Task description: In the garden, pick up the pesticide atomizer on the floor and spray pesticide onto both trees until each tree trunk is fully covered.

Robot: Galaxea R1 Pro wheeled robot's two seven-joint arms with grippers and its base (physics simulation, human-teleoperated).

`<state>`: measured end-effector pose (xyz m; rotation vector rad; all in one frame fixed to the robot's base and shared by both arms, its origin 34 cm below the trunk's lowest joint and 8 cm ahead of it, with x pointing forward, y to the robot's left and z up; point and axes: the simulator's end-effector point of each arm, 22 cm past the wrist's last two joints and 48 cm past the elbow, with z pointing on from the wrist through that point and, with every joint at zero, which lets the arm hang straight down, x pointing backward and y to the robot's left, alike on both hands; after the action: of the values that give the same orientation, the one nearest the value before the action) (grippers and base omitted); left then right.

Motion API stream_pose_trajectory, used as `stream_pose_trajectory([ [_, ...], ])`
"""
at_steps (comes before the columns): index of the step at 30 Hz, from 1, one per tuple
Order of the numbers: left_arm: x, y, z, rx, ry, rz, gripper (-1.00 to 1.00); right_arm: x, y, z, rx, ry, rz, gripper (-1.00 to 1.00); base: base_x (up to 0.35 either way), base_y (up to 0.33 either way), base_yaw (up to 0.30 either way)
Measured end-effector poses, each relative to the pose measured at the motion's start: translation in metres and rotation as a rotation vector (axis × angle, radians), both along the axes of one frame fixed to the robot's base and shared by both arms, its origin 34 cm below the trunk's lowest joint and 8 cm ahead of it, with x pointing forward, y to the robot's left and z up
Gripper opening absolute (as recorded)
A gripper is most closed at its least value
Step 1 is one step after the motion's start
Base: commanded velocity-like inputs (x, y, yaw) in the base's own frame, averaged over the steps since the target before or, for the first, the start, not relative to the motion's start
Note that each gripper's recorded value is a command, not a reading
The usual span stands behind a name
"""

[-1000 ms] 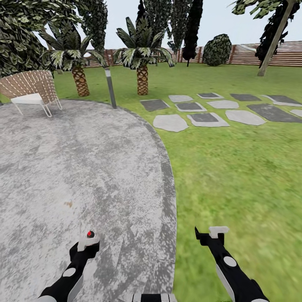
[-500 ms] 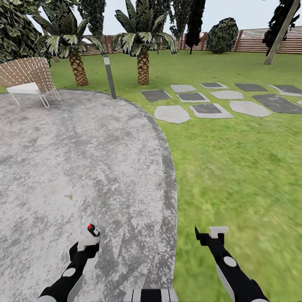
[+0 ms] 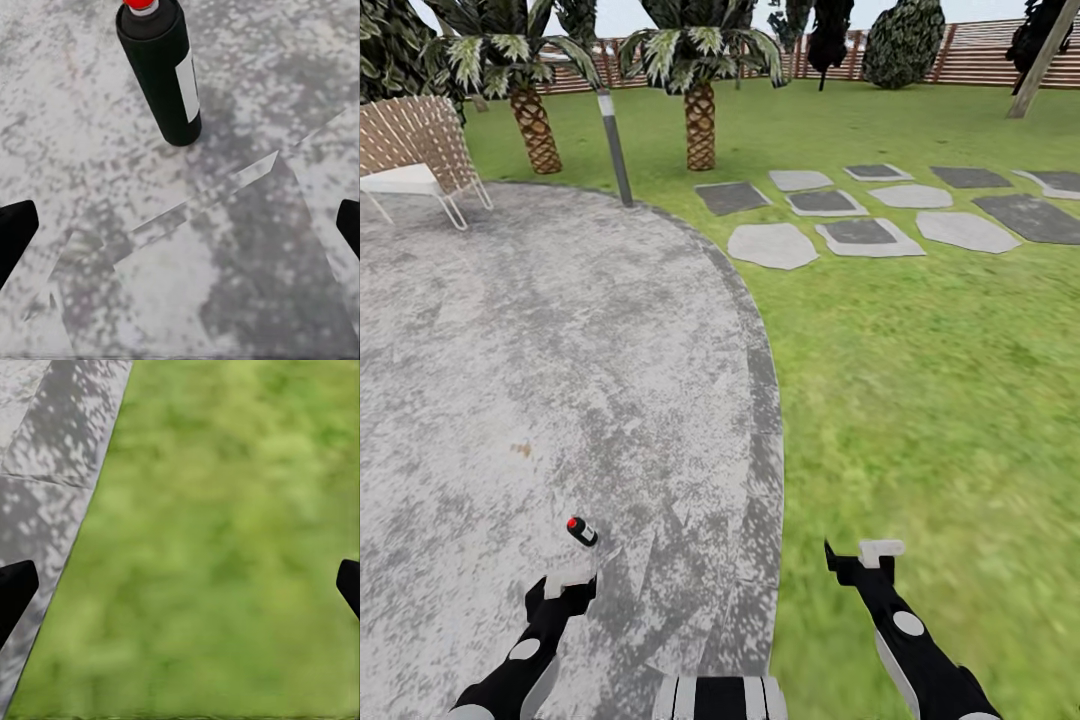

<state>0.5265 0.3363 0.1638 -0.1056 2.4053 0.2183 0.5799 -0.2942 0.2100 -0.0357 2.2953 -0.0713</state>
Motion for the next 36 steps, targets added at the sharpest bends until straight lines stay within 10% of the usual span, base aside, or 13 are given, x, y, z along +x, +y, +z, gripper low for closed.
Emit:
stream_pose_trajectory([
  [36,-0.009,0.001,-0.012,0.0,0.026,0.005,1.0,-0.008,0.0,-0.013,0.0,0.025,0.001,1.0,0.071,0.015,0.0],
])
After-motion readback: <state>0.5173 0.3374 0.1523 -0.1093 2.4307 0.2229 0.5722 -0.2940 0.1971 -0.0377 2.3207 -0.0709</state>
